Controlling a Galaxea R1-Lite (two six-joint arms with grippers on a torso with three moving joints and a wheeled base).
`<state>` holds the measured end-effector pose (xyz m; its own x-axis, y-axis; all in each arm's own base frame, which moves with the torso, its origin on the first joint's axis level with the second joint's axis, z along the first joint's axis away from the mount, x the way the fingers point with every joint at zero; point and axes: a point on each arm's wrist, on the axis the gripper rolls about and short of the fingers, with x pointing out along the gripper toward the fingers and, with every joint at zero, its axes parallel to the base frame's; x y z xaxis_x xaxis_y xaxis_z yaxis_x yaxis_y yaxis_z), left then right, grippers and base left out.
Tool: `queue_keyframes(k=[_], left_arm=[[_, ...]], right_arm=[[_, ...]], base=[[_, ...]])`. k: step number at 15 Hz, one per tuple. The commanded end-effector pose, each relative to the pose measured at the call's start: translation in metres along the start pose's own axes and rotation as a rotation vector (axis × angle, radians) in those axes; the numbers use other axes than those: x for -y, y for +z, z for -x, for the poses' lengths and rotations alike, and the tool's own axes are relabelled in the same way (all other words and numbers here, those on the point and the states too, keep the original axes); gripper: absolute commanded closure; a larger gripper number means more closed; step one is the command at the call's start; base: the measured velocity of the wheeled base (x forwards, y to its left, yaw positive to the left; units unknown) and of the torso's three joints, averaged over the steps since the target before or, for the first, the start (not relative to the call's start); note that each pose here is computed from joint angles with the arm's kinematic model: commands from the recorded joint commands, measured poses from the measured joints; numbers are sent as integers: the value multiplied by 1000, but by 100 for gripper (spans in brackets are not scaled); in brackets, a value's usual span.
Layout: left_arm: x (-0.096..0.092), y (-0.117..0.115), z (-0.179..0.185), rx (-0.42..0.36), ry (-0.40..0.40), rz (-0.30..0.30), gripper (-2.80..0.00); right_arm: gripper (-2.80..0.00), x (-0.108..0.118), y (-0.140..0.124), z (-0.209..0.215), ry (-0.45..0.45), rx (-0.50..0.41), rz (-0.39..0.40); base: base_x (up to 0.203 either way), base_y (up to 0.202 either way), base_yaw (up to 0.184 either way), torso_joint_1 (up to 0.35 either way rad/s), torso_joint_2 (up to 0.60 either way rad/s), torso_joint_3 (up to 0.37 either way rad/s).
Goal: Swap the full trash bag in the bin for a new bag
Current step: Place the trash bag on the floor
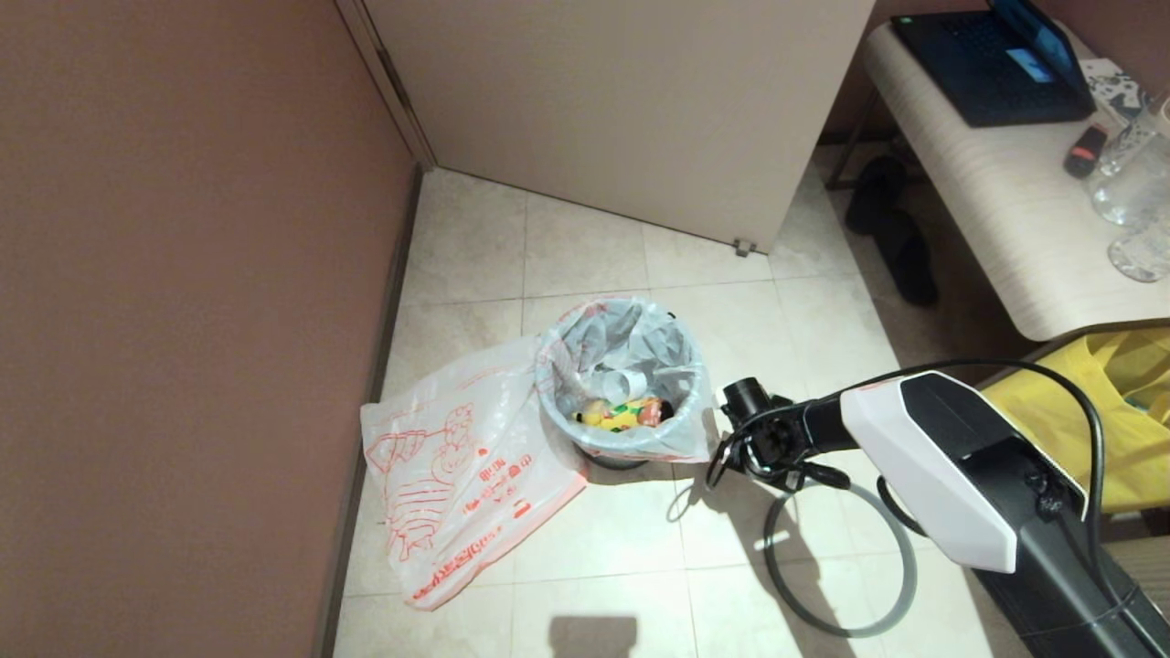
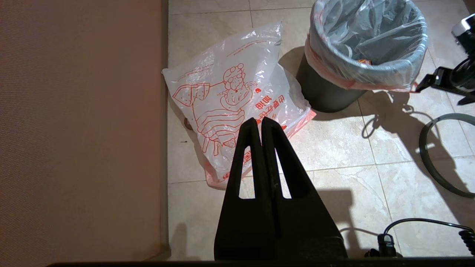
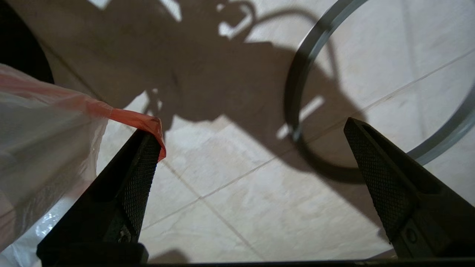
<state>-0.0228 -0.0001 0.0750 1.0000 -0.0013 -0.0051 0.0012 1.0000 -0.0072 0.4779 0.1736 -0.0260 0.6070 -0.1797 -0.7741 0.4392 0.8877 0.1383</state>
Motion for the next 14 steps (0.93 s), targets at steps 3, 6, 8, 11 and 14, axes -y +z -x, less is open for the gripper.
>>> queue_keyframes(k=[3,6,8,11,14], left_arm=[[0,0,0,0,1,0,0],[0,0,0,-1,0,0,0],[0,0,0,-1,0,0,0],[0,0,0,-1,1,0,0],[0,0,0,-1,0,0,0]], right_arm=[[-280,11,43,38,-149,175,53],[-280,16,48,47,-306,266,113],[-280,18,47,50,-357,277,134],[-280,20,43,49,-431,299,160],[-280,19,42,45,-444,311,181]], base=[[0,0,0,0,0,0],[0,0,0,0,0,0],[0,0,0,0,0,0],[0,0,0,0,0,0],[0,0,0,0,0,0]])
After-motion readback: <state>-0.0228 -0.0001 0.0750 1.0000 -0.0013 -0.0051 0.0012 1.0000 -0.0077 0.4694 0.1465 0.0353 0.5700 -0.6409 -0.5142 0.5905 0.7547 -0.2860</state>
